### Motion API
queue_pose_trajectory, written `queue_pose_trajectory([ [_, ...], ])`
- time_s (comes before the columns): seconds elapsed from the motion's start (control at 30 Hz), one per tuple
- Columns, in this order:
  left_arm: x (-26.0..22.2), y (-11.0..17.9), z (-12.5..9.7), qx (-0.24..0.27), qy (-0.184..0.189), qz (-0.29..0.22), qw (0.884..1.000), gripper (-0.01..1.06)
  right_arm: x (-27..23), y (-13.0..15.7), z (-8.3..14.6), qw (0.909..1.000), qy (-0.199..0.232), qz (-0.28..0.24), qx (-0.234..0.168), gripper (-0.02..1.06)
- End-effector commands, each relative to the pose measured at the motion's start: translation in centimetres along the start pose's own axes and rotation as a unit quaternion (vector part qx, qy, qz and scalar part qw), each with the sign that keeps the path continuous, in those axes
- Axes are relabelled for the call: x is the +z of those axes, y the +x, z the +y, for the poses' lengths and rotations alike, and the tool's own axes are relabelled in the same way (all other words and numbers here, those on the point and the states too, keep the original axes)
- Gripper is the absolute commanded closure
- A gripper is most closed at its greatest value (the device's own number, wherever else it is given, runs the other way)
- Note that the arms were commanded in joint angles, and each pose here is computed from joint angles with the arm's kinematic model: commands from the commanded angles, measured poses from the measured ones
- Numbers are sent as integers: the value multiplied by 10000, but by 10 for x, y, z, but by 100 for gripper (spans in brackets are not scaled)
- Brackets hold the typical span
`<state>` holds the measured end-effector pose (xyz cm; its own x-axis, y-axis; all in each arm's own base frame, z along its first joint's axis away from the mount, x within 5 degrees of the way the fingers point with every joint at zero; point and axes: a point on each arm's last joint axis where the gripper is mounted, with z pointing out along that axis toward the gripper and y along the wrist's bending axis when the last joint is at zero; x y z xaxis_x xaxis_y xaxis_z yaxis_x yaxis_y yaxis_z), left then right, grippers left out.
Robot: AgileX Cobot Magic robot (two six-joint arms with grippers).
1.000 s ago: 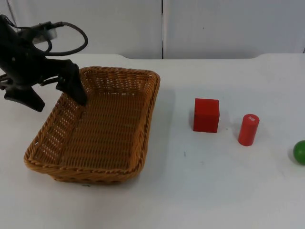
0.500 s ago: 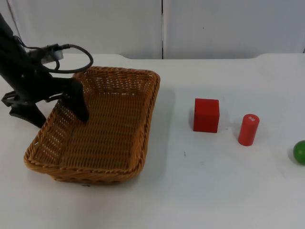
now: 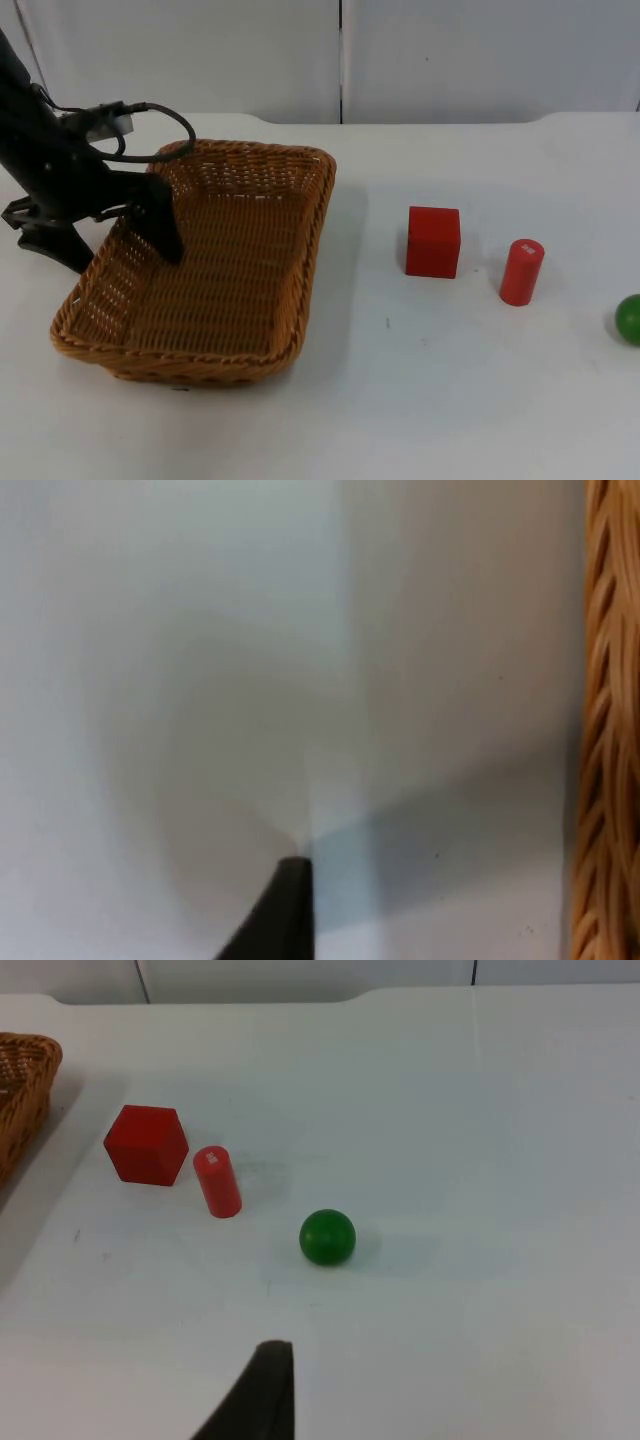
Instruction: Pick up the basket with the left hand and place the object to the left of the red cylinder into the basket with the right hand.
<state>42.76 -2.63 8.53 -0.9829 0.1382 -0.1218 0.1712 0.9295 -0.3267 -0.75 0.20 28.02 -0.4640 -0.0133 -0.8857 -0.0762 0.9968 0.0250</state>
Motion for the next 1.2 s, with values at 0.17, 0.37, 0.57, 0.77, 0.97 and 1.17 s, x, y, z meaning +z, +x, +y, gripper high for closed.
queue_pose_trajectory([
  [0.17,1,0,0,-141,9,55,9999,38,0,0,0,10000,53,-31,-3,-1],
  [0.37,1,1,-1,-188,84,81,9998,68,0,0,0,10000,53,-31,-3,-1],
  [0.57,1,1,-5,-322,274,89,9991,92,0,0,0,10000,53,-31,-3,-1],
  [0.77,0,2,-10,-448,523,186,9975,105,0,0,0,10000,53,-31,-3,-1],
  [0.97,-9,3,-17,-496,736,223,9958,105,0,0,0,10000,53,-31,-3,-1],
  [1.17,-30,4,-30,-484,1025,235,9933,105,0,0,0,10000,35,-31,-48,-1],
])
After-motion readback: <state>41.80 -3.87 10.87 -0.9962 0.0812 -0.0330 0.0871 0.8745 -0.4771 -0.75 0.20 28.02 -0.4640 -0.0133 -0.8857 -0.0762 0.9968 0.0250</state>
